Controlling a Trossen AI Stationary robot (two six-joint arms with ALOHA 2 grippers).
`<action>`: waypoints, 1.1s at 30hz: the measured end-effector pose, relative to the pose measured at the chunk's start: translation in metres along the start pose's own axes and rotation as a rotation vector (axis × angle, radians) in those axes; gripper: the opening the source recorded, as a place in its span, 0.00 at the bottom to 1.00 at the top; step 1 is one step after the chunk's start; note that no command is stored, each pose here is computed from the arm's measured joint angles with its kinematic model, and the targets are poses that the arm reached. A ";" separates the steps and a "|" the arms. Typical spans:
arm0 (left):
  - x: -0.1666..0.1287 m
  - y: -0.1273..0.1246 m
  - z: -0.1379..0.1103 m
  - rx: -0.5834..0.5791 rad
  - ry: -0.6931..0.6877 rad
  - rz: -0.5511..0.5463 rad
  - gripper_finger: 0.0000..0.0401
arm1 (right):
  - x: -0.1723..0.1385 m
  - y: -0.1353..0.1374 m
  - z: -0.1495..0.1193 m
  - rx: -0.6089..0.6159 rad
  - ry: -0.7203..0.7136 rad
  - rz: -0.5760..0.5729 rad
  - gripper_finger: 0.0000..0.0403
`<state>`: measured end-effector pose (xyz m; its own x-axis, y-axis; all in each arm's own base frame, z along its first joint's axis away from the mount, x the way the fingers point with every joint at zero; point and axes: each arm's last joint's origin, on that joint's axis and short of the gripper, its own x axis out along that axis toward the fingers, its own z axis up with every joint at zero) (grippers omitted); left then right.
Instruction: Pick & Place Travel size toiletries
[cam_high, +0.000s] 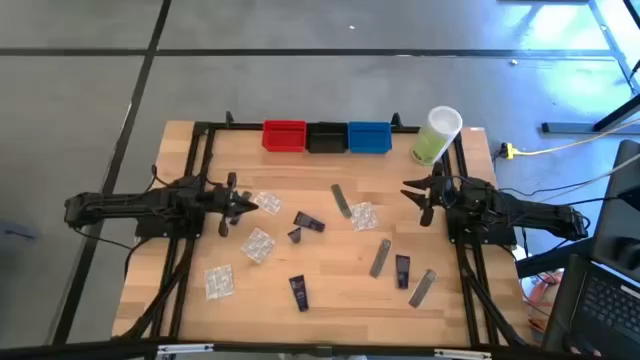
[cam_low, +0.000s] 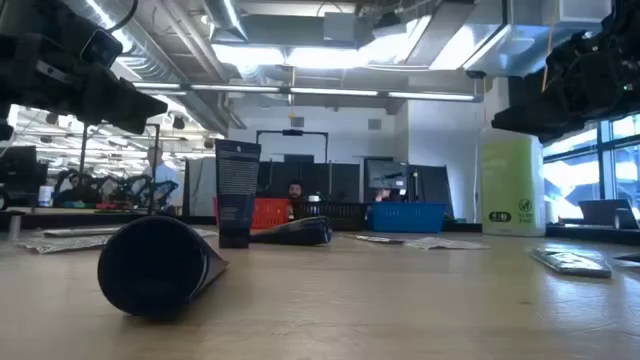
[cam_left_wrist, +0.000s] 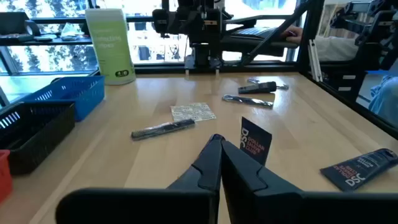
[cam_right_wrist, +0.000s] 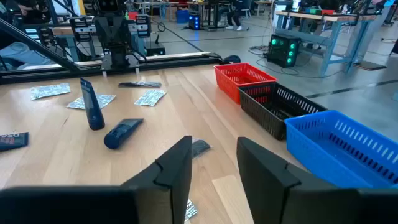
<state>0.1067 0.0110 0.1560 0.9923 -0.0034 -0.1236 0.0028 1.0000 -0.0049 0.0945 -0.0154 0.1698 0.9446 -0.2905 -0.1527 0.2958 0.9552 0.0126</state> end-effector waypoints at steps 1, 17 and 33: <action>0.000 0.000 0.000 0.000 0.000 0.000 0.02 | 0.000 0.000 0.000 0.000 0.000 0.000 0.33; 0.000 0.000 0.000 0.000 0.000 0.000 0.02 | 0.000 0.000 0.000 0.000 0.000 -0.001 0.40; 0.000 0.000 0.000 0.000 0.000 0.000 0.02 | 0.000 0.000 0.000 0.000 0.000 0.000 0.44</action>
<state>0.1067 0.0110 0.1560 0.9923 -0.0038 -0.1239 0.0031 1.0000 -0.0052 0.0945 -0.0154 0.1698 0.9444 -0.2909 -0.1530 0.2963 0.9550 0.0129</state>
